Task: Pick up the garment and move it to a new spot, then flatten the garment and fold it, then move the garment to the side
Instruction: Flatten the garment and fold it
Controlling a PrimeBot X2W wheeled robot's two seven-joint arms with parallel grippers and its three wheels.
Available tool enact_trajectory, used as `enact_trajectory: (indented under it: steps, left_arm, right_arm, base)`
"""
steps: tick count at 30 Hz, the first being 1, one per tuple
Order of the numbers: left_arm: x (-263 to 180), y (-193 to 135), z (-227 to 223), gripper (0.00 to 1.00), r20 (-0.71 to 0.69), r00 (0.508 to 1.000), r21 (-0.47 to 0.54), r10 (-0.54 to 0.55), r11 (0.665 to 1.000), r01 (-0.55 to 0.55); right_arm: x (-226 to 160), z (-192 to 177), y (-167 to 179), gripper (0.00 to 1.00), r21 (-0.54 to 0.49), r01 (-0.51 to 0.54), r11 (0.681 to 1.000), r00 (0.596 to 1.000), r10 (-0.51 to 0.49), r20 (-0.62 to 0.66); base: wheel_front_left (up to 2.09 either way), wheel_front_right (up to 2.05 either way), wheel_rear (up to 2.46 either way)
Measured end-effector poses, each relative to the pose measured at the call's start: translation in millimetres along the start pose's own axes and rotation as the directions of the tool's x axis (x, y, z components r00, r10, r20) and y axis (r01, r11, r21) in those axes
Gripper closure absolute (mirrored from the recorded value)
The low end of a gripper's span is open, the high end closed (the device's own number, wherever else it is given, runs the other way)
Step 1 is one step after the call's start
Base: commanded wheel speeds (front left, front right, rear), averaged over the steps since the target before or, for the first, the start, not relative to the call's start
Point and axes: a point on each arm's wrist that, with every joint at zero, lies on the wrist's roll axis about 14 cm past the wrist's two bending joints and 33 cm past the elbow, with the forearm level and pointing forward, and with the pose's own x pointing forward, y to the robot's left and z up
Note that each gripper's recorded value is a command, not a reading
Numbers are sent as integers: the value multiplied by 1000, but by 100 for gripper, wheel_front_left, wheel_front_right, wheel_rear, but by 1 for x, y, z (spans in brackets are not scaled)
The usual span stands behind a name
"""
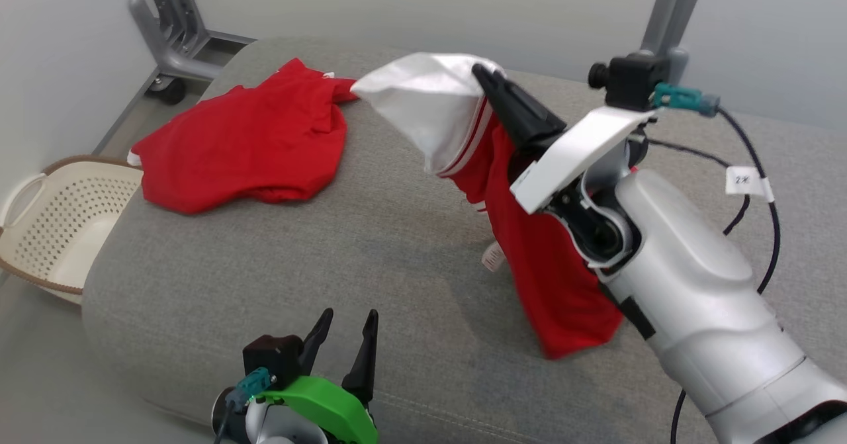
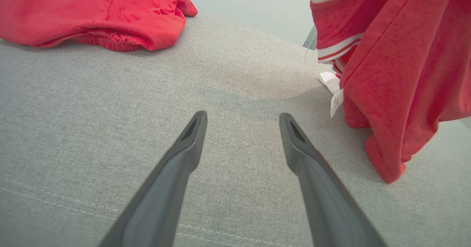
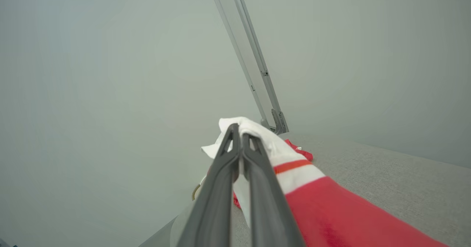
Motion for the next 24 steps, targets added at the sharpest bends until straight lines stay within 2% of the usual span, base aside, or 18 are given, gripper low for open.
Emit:
enact_trajectory:
  steps: [5,9,15,18,21,24]
  left_arm:
    - [-13,17,3,0,21,998,-16,62,998,-62]
    - [-22,29,6,0,38,994,-35,104,994,-103]
    - [-18,22,5,0,35,996,-42,79,996,-78]
    - [-13,14,2,0,22,998,-39,52,998,-51]
    - [-7,5,-1,0,9,1000,-31,20,999,-20]
    - [-1,-4,-4,0,-3,1000,-22,-11,1000,11]
  right_arm:
    - [30,40,11,100,57,-25,998,997,21,75]
    - [39,39,14,100,81,-10,997,999,7,33]
    - [8,2,-40,100,76,192,978,980,-186,-77]
    - [-18,-9,-74,100,80,303,950,949,-293,-112]
    - [-43,-2,-108,100,64,395,917,916,-387,-103]
    - [-62,3,-126,100,70,447,892,893,-441,-90]
  base:
    - [0,0,0]
    - [0,0,0]
    - [0,0,0]
    - [0,0,0]
    - [0,0,0]
    - [0,0,0]
